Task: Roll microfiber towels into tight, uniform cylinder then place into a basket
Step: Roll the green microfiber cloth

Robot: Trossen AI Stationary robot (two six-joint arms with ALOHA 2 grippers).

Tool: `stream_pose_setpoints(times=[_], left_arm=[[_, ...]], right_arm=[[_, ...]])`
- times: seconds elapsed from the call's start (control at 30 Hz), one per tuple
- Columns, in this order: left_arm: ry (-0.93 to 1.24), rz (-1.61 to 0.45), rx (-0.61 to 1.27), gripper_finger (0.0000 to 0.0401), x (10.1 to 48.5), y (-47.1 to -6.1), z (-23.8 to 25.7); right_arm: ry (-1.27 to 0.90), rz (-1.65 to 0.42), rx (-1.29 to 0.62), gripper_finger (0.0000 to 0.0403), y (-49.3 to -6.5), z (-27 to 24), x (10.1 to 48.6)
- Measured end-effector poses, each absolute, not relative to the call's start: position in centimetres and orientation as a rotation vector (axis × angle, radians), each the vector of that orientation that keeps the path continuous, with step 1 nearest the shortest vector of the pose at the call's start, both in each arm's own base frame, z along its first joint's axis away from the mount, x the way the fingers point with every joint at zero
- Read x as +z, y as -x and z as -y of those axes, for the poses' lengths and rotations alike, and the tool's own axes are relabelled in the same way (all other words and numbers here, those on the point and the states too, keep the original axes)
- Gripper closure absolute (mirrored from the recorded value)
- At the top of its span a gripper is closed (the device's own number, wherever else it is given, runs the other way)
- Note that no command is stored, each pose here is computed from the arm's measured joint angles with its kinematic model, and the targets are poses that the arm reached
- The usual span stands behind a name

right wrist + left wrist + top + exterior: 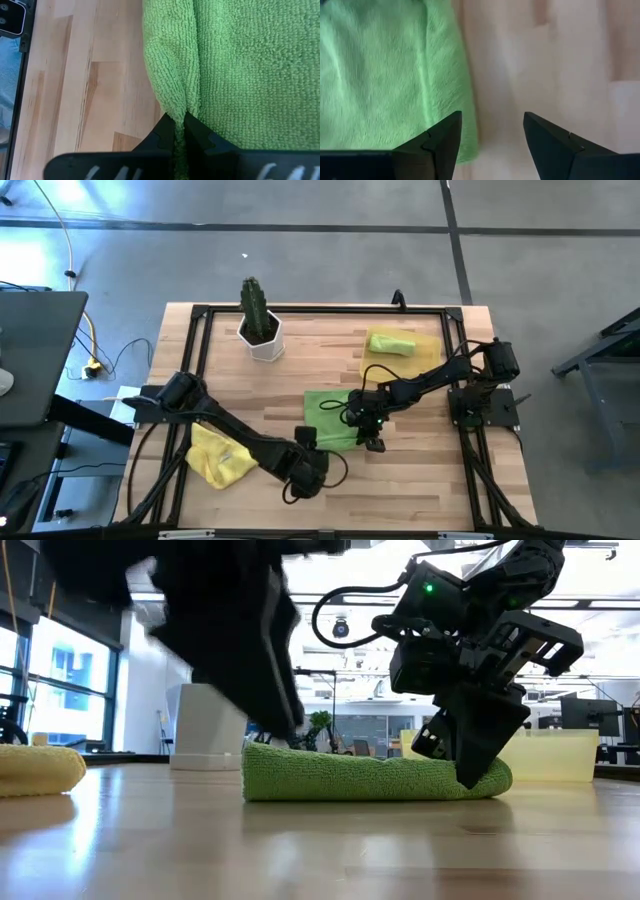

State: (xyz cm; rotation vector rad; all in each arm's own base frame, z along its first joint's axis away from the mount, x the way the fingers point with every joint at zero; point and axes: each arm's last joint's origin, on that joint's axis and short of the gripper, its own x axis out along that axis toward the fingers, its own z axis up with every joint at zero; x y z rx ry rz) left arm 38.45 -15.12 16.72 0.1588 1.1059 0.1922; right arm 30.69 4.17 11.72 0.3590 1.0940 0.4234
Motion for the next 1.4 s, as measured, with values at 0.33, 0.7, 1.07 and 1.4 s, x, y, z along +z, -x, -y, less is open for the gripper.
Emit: stream_pose_setpoints(times=[0.33,0.7,1.07,1.4], left_arm=[[-0.17,-1.219,0.272,0.0197,13.8,-37.9,13.2],[-0.099,-1.265,0.287,0.0263,13.4,-38.3,11.7],[-0.147,-1.374,0.3,0.0239,14.6,-37.3,12.5],[-0.168,-1.313,0.269,0.02,16.2,-37.7,14.3]], right_arm=[[-0.358,-1.097,0.426,0.0402,-30.7,-4.2,11.7],[-0.344,-1.093,0.434,0.0402,-30.7,-4.2,11.7],[-0.337,-1.09,0.437,0.0402,-30.7,-4.2,11.7],[-0.336,-1.089,0.437,0.0402,-30.7,-4.2,11.7]])
